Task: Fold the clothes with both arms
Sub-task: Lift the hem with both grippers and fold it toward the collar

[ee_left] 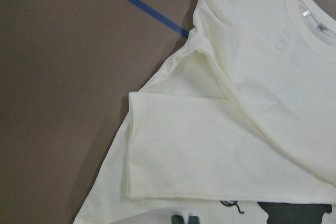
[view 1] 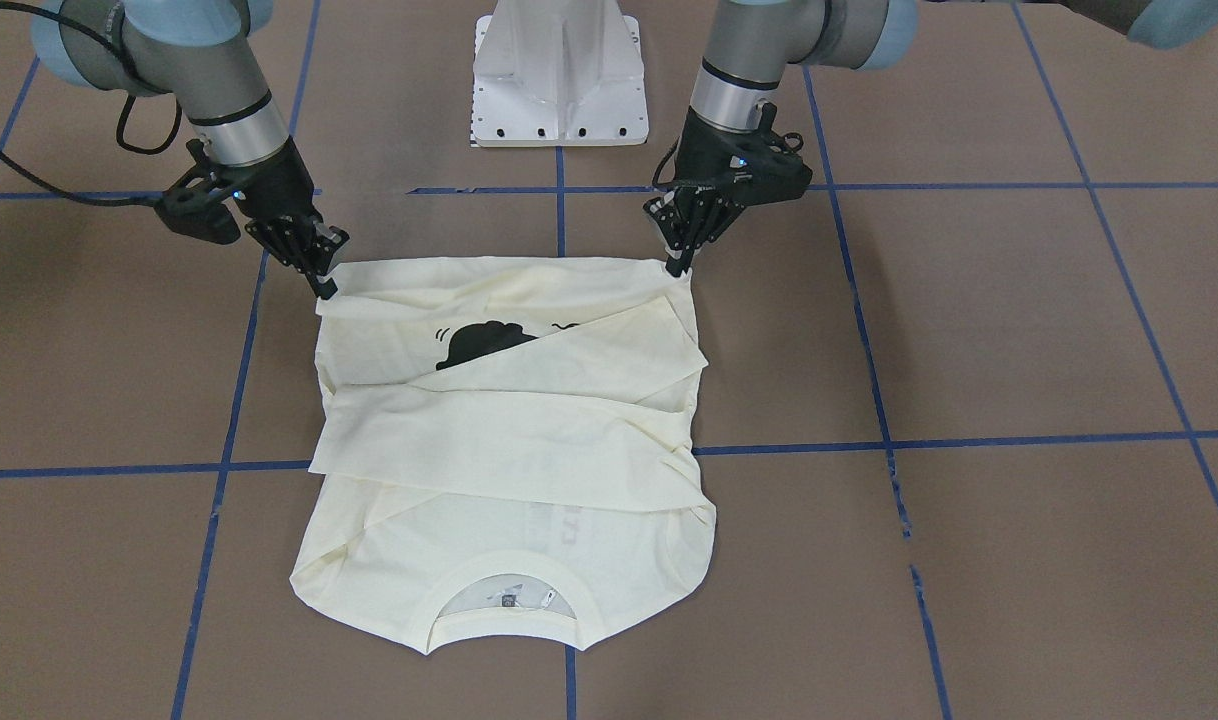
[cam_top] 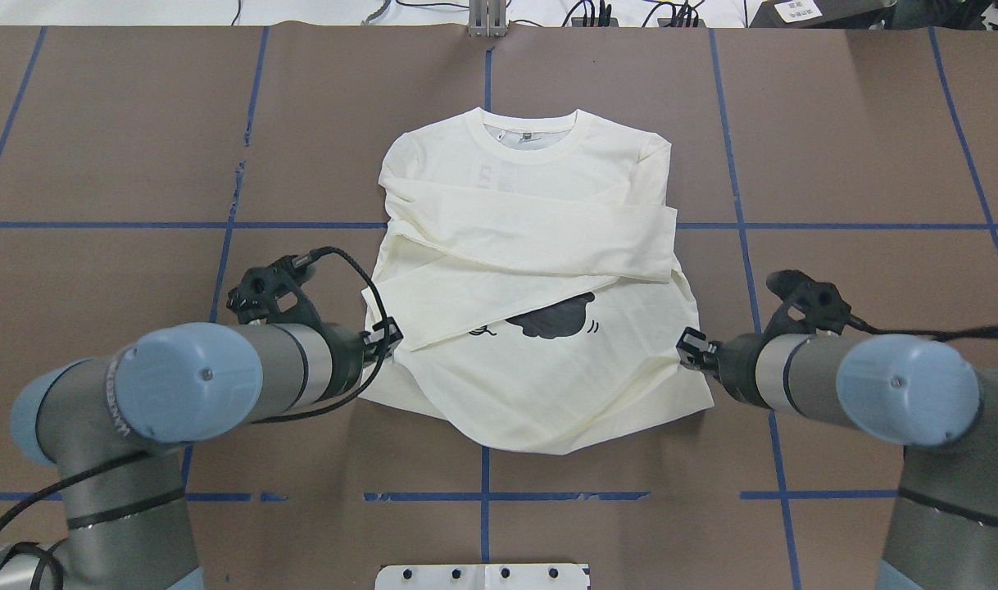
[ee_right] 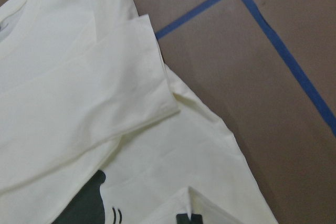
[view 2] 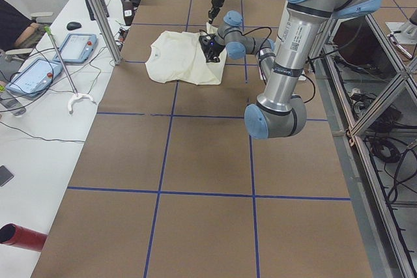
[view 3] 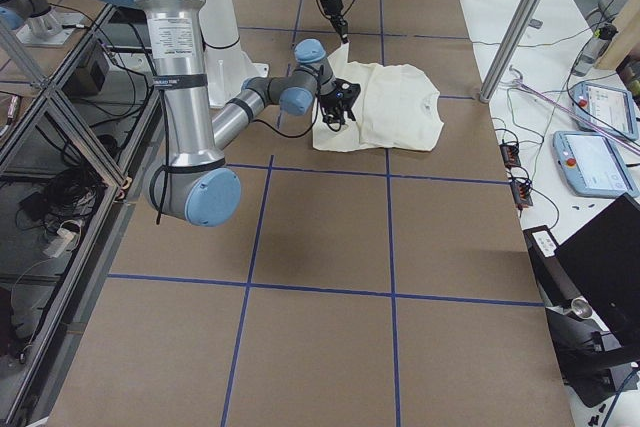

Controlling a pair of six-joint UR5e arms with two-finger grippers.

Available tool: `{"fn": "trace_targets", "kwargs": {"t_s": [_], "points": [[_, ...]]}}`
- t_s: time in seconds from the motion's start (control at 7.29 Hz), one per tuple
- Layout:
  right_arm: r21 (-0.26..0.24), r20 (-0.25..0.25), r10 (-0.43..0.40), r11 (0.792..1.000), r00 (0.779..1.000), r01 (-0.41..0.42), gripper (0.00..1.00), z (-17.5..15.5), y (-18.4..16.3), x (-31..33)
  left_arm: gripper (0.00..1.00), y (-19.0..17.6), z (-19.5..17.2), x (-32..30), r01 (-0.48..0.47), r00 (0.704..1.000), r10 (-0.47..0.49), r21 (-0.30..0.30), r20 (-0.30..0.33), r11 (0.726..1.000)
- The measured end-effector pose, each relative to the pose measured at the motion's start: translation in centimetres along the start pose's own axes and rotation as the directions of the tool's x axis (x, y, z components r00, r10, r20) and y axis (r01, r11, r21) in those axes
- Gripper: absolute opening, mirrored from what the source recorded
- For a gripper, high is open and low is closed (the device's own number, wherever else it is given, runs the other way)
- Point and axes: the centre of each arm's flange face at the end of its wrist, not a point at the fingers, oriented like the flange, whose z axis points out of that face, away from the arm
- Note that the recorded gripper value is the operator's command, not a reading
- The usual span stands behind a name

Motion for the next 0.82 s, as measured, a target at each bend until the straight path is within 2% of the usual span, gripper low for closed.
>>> {"fn": "trace_targets", "kwargs": {"t_s": [0.41, 0.69, 0.82], "points": [[0.061, -0.094, -0.014, 0.998, 0.995, 0.02, 0.0, 6.2, -9.9, -4.3, 0.0, -7.6, 6.7, 1.4, 0.007, 1.0, -0.006, 0.088, -0.02, 0.996], [0.083, -0.143, -0.032, 0.996, 0.989, 0.045, 0.0, 8.7, -13.9, -5.8, 0.0, -11.6, 11.2, 2.0, 0.002, 1.0, 0.002, 0.131, -0.031, 0.991], [0.082, -0.168, -0.034, 0.995, 0.985, 0.048, 0.0, 10.2, -14.8, -6.5, 0.0, -13.0, 12.5, 2.0, -0.015, 1.0, 0.017, 0.147, -0.016, 0.989]]}}
